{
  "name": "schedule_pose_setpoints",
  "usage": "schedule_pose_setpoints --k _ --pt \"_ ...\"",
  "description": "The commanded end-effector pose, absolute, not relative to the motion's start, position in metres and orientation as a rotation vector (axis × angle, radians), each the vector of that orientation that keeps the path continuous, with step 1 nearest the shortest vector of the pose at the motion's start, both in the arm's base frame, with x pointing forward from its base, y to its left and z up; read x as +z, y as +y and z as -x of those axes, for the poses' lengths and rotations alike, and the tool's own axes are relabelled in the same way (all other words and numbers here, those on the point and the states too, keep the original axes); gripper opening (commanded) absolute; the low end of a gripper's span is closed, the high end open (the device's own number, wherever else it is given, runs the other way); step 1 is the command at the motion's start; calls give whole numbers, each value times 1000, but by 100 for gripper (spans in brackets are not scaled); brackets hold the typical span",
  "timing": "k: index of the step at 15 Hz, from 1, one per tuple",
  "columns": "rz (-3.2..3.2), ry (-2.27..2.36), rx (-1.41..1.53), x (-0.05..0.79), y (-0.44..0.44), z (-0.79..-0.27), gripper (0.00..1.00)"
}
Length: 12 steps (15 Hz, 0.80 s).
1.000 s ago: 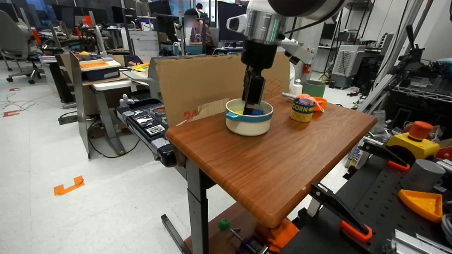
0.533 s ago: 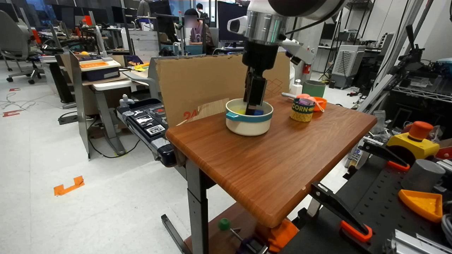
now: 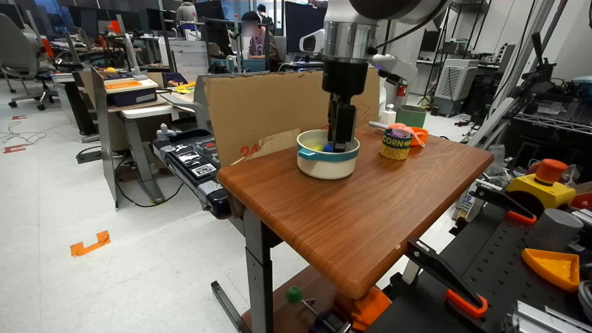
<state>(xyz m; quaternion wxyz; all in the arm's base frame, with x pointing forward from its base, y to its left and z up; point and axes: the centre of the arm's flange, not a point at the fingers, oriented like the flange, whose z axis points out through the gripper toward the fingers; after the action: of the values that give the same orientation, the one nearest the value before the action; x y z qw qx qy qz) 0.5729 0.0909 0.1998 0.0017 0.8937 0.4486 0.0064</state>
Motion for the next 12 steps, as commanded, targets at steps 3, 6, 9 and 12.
schedule_pose_setpoints --k 3,6,9,12 --pt "-2835 1382 -36 193 85 -587 100" --pt "-2833 1378 -30 192 85 -589 100" --pt "-2818 1383 -9 193 86 -591 72" --pt "-2815 1386 1 196 87 -593 49"
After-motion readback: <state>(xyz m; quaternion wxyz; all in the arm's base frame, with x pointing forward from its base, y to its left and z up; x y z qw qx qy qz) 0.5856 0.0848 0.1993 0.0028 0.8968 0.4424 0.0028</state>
